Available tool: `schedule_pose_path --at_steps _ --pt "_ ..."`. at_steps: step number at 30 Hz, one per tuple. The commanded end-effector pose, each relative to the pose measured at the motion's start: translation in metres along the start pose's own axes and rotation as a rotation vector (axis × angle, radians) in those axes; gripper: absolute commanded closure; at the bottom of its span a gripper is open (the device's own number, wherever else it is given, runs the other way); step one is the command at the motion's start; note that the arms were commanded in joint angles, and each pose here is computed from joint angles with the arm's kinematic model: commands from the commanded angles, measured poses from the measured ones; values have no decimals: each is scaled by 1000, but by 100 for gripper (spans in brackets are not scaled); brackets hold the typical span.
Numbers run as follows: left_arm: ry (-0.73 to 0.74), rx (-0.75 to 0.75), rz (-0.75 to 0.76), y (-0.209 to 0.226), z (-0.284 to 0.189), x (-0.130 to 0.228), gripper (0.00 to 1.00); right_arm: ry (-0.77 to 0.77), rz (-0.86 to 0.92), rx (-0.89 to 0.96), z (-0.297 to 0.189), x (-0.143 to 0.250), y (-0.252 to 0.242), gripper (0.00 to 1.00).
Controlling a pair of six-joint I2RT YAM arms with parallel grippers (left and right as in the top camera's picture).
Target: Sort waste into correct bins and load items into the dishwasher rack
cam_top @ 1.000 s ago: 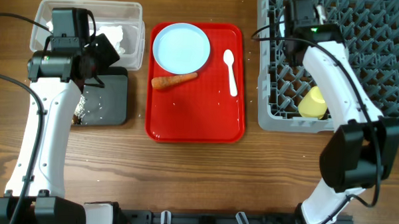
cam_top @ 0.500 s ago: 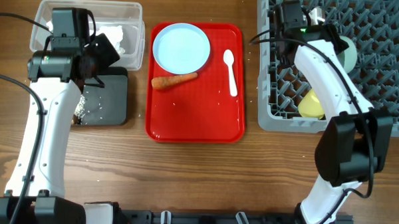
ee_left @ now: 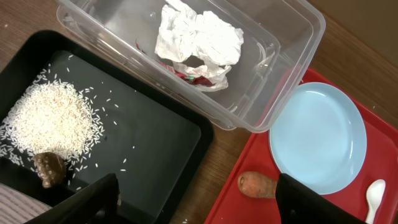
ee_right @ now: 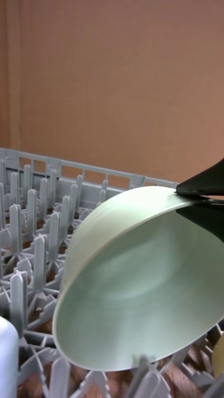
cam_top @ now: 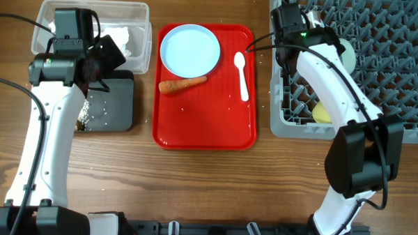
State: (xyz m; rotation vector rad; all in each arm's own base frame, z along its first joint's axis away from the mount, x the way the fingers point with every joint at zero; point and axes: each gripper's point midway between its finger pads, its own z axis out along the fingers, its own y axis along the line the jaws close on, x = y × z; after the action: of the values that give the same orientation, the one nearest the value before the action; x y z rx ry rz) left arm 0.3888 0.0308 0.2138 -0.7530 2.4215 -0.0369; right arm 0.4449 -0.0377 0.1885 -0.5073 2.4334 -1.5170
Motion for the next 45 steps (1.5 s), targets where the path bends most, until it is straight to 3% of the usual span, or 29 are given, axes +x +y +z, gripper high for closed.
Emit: schedule_pose_path --at_steps 1,7,9,12,17,19,22,26,27,32,37,42,45 --pt "1 -3 -5 1 2 -1 20 -44 -63 -150 -9 -6 37 89" --pt "1 -3 -5 1 2 -1 20 -169 -130 -356 -51 -25 88 53" --pt "1 -3 -5 1 2 -1 20 -186 -143 -359 -59 -28 93 23" --pt "1 -3 -5 1 2 -1 20 -199 -143 -358 -64 -30 93 0" --pt "1 -3 -5 1 2 -1 20 -267 61 -361 -80 -45 63 0" --pt "1 -3 -5 1 2 -1 20 -357 158 -472 -104 -58 53 0" --pt "1 -3 -5 1 2 -1 20 -534 250 -804 -163 -76 58 0" --pt "2 -3 -5 1 2 -1 20 -868 195 -1432 -285 -91 71 0" --pt "2 -3 -5 1 2 -1 20 -877 233 -1512 -297 -96 70 0" --pt "-1 -5 -9 2 2 -2 16 -723 416 -1642 -298 -129 101 18" --pt "1 -7 -11 3 2 -2 16 -337 692 -1533 -278 -149 186 19" --pt "7 -11 -10 4 2 0 16 -261 753 -1419 -292 -147 245 17" --pt "17 -17 -8 6 2 2 15 -258 719 -1380 -300 -140 268 24"
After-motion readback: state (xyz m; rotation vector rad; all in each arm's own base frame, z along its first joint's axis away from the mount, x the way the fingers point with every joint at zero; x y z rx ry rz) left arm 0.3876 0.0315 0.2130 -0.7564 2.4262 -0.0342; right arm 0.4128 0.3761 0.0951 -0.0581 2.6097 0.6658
